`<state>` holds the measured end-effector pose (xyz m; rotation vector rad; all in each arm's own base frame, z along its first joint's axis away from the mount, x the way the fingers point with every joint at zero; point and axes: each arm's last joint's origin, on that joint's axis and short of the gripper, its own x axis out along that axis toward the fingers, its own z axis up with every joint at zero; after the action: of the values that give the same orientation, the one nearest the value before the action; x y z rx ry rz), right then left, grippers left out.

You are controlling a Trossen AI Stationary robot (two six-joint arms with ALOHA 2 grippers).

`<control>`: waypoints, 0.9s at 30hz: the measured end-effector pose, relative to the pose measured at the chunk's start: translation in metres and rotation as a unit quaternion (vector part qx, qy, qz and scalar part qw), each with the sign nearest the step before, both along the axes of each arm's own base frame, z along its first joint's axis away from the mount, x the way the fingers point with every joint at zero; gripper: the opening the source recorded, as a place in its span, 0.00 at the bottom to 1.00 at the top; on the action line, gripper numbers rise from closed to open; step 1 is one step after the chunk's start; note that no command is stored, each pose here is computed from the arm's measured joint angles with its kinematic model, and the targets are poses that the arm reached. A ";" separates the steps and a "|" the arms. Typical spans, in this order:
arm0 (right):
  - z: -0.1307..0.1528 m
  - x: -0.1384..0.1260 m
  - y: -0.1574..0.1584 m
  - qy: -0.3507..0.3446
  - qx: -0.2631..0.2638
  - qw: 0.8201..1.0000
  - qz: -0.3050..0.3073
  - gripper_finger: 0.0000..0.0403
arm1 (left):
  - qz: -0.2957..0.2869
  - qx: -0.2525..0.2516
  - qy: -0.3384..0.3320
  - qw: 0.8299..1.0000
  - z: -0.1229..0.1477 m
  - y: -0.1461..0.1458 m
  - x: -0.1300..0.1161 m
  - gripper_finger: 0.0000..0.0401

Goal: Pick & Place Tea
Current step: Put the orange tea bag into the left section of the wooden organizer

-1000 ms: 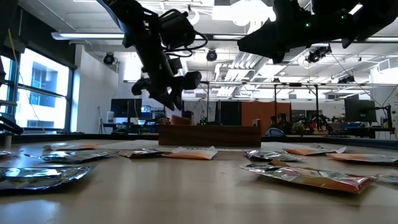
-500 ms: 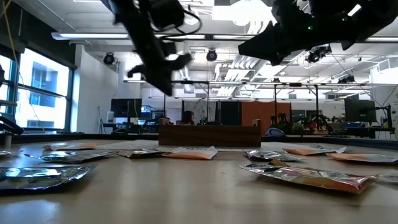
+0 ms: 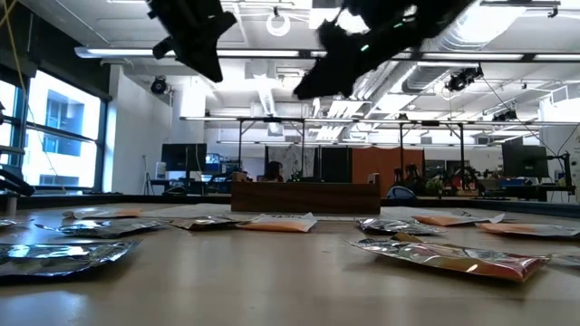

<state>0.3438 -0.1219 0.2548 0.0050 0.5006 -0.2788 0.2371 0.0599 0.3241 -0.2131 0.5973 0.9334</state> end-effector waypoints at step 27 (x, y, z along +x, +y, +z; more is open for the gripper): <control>-0.101 0.096 -0.129 0.176 0.154 0.972 0.023 0.37 | 0.036 0.028 0.079 0.996 -0.008 0.001 -0.011 0.10</control>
<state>0.4401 -0.2510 0.1542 0.2487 0.8920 -0.1539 0.2265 0.0604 0.3164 -0.1120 0.7113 1.0411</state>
